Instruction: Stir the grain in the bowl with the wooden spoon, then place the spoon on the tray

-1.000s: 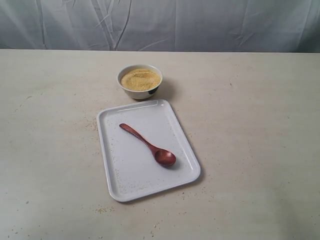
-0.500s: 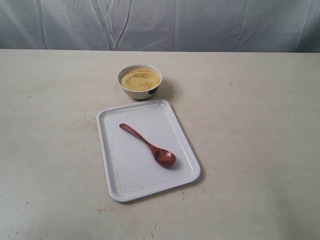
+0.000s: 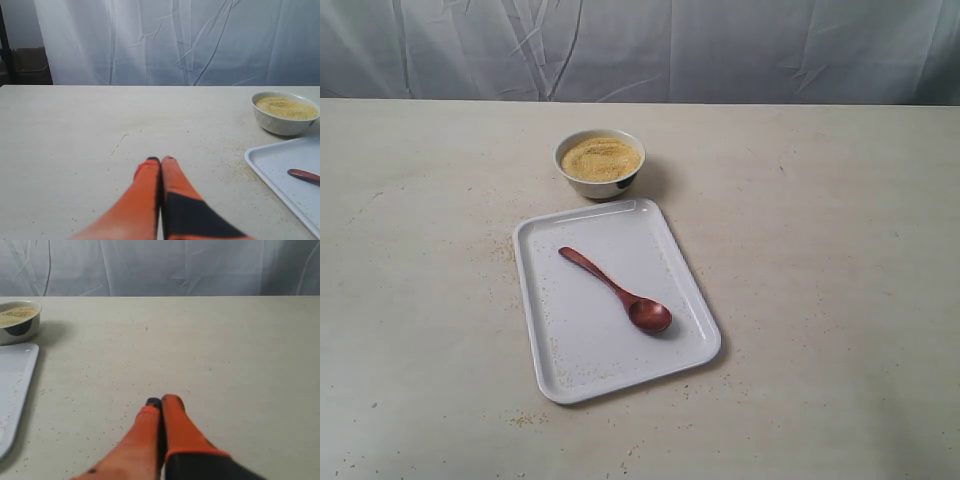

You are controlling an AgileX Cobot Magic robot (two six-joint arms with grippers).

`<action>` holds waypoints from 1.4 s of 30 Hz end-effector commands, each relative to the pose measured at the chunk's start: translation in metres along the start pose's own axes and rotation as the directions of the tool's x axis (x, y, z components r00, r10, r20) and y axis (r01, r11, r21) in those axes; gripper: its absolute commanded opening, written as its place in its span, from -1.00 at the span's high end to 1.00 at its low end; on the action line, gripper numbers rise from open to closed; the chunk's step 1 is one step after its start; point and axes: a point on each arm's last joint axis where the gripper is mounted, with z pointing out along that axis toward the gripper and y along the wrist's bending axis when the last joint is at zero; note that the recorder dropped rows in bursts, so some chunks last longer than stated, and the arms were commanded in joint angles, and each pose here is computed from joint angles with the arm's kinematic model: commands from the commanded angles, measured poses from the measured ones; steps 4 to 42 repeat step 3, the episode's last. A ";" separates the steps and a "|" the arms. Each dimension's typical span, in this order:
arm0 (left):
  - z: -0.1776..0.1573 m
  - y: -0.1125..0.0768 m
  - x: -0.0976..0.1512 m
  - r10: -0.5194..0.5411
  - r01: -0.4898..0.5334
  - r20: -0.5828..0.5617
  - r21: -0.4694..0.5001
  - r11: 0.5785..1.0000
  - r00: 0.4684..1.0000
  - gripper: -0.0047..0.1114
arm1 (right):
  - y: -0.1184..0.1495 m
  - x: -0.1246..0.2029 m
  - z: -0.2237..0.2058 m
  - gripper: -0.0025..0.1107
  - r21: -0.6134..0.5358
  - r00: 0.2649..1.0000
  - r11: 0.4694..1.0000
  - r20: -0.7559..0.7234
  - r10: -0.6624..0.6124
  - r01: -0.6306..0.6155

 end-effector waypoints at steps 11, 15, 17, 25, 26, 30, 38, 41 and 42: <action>0.000 0.000 0.001 0.000 0.000 0.006 -0.004 1.000 1.000 0.92 | 0.000 0.000 0.000 0.95 0.001 1.000 1.000 0.013 -0.008 0.008; 0.000 0.000 0.001 0.000 0.000 0.006 -0.004 1.000 1.000 0.92 | 0.000 0.000 0.000 0.95 0.001 1.000 1.000 0.013 -0.008 0.008; 0.000 0.000 0.001 0.000 0.000 0.006 -0.004 1.000 1.000 0.92 | 0.000 0.000 0.000 0.95 0.001 1.000 1.000 0.013 -0.008 0.008; 0.000 0.000 0.001 0.000 0.000 0.006 -0.004 1.000 1.000 0.92 | 0.000 0.000 0.000 0.95 0.001 1.000 1.000 0.013 -0.008 0.008; 0.000 0.000 0.001 0.000 0.000 0.006 -0.004 1.000 1.000 0.92 | 0.000 0.000 0.000 0.95 0.001 1.000 1.000 0.013 -0.008 0.008; 0.000 0.000 0.001 0.000 0.000 0.006 -0.004 1.000 1.000 0.92 | 0.000 0.000 0.000 0.95 0.001 1.000 1.000 0.013 -0.008 0.008; 0.000 0.000 0.001 0.000 0.000 0.006 -0.004 1.000 1.000 0.92 | 0.000 0.000 0.000 0.95 0.001 1.000 1.000 0.013 -0.008 0.008; 0.000 0.000 0.001 0.000 0.000 0.006 -0.004 1.000 1.000 0.92 | 0.000 0.000 0.000 0.95 0.001 1.000 1.000 0.013 -0.008 0.008; 0.000 0.000 0.001 0.000 0.000 0.006 -0.004 1.000 1.000 0.92 | 0.000 0.000 0.000 0.95 0.001 1.000 1.000 0.013 -0.008 0.008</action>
